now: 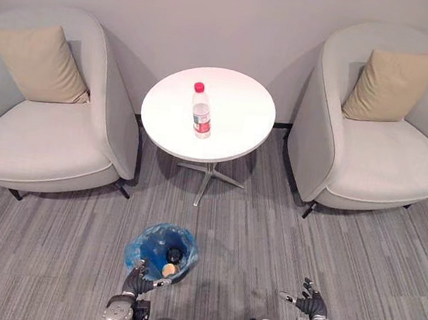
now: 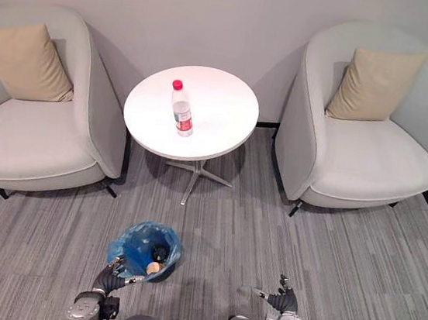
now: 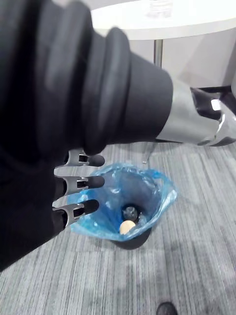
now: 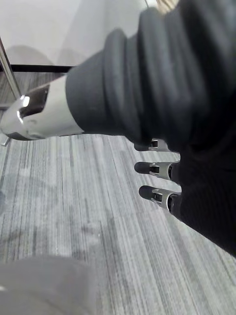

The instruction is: Gather rubbish on tea table into small bin, then transfer packed bag to large trash can.

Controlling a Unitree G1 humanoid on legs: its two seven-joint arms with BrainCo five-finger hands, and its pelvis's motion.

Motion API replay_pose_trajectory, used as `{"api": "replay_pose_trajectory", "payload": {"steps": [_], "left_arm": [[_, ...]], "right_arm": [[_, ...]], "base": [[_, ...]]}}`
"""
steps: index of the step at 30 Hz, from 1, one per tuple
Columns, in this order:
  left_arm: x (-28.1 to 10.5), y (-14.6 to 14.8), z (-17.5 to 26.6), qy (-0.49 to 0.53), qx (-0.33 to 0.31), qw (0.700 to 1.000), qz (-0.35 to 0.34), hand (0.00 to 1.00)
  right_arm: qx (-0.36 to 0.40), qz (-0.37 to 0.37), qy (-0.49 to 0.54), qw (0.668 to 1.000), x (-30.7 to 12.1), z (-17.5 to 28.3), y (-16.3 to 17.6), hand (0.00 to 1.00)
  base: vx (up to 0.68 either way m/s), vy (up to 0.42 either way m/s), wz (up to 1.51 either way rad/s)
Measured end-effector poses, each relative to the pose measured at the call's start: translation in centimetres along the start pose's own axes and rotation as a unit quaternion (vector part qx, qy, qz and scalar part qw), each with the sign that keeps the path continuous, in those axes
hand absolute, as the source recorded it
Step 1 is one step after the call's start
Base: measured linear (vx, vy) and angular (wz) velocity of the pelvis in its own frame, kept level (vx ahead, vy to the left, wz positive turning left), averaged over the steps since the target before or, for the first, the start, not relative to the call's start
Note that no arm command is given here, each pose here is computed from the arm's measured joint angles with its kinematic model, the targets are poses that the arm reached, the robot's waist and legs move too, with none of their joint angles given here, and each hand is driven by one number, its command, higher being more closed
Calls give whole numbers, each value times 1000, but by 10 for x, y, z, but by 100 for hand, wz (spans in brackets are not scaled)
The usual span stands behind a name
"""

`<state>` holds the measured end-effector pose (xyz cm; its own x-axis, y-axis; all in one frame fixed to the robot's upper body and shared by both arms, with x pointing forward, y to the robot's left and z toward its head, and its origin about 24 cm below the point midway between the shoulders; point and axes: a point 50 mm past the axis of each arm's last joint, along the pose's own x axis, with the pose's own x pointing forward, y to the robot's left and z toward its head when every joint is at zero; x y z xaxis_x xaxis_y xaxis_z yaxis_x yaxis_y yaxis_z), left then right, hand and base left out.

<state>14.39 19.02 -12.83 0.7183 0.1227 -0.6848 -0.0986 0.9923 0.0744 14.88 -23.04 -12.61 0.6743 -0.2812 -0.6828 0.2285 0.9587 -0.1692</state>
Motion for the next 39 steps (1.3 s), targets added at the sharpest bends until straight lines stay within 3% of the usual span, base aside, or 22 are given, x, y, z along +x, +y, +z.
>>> {"api": "replay_pose_trajectory", "payload": {"steps": [11,18,29,39], "left_arm": [[4,-10,-2,12,-18,1000,-3,0],[5,-18,8,-9,-27,1000,-12,0],[0,-8,-3,9,-16,1000,-3,0],[3,7,-1,10,6,1000,9,0]], "right_arm": [[0,2,21,1000,-5,-13,-3,0],[29,-20,0,999,-3,-3,-9,0],[25,-9,-18,999,4,12,-1,0],[5,-2,29,1000,-4,-14,3,0]], "base": [[342,-263,35],[266,6,10],[163,52,5],[180,-61,64]]}}
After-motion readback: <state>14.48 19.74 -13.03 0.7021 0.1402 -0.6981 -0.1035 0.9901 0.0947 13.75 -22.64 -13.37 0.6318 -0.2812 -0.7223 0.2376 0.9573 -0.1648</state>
